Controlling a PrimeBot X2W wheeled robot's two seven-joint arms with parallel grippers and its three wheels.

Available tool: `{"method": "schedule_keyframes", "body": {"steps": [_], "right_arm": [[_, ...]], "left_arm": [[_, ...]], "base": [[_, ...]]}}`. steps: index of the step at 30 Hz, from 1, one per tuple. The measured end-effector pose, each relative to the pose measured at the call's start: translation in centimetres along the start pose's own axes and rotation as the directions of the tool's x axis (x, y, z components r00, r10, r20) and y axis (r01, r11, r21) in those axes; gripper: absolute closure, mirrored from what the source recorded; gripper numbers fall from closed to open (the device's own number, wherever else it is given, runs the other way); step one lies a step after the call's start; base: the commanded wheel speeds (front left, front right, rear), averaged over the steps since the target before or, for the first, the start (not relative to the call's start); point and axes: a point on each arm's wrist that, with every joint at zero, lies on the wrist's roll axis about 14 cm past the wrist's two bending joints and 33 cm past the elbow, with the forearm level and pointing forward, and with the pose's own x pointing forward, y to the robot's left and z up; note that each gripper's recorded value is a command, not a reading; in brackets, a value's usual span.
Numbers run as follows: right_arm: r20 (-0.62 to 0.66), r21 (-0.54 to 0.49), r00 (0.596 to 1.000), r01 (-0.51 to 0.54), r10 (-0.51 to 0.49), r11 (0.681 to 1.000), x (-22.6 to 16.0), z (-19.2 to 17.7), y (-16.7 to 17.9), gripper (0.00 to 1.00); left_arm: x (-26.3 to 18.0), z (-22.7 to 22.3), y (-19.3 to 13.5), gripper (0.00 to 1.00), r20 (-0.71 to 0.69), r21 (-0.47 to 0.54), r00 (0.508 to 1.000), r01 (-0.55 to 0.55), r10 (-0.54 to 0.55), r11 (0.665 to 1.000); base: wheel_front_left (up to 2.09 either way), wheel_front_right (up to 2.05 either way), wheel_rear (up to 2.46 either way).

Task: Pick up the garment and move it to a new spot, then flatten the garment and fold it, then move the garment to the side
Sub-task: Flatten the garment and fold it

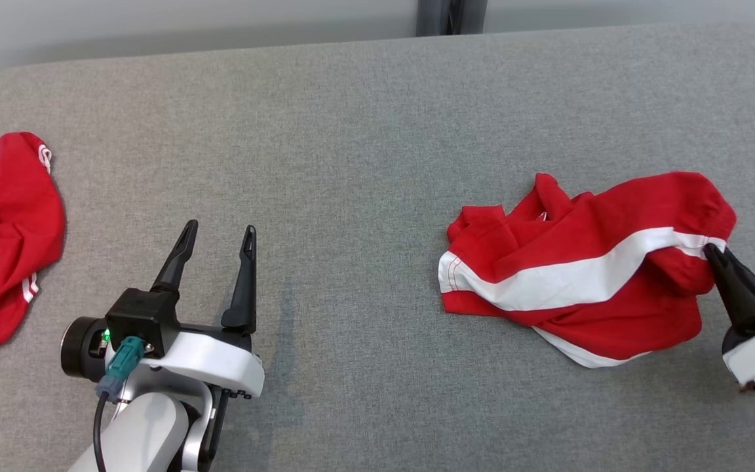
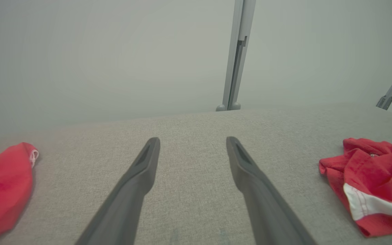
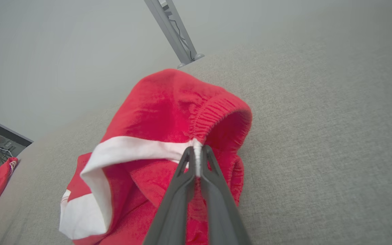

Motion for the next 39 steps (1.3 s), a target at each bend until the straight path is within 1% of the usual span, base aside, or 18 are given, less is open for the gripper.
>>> {"method": "schedule_keyframes", "body": {"steps": [5,8,10,13,16,20,24,39], "right_arm": [[0.09,-0.048,0.996,0.017,-0.012,0.999,-1.7,0.8,-0.5,0.0],[0.165,-0.106,0.986,0.039,-0.021,0.994,-3.0,2.0,-0.7,0.0],[0.239,-0.152,0.971,0.05,-0.012,0.987,-3.7,3.5,-0.4,0.0],[0.356,-0.209,0.934,0.062,0.016,0.976,-4.7,5.9,0.9,0.0],[0.425,-0.258,0.904,0.074,0.044,0.963,-5.5,7.5,2.5,0.0],[0.452,-0.318,0.889,0.079,0.078,0.945,-6.3,8.1,4.5,0.0],[0.413,-0.331,0.907,0.067,0.08,0.941,-6.6,6.8,5.7,0.0],[0.398,-0.337,0.914,0.068,0.077,0.939,-6.7,6.6,6.4,0.0]], "left_arm": [[-0.3,0.9,0.1,0.0,0.021,0.001,1.0,-0.007,0.007,1.0],[-0.8,1.2,0.3,0.0,0.029,0.005,0.999,-0.016,0.016,1.0],[-1.0,1.6,0.5,0.0,0.036,0.006,0.999,-0.023,0.023,1.0],[-1.4,2.2,0.6,0.0,0.053,0.008,0.998,-0.028,0.028,1.0],[-1.9,2.7,0.5,0.0,0.064,0.01,0.998,-0.025,0.024,1.0],[-2.8,3.2,0.6,0.0,0.073,0.014,0.997,-0.028,0.027,1.0],[-3.7,3.4,0.9,0.0,0.076,0.018,0.996,-0.039,0.037,0.999],[-4.6,3.4,1.1,0.0,0.073,0.014,0.996,-0.056,0.055,0.998]], "base": [[0.0,0.0,0.0],[0.0,0.0,0.0],[0.0,0.0,0.0],[0.0,0.0,0.0],[0.0,0.0,0.0],[0.0,0.0,0.0],[0.0,0.0,0.0],[0.0,0.0,0.0]]}}
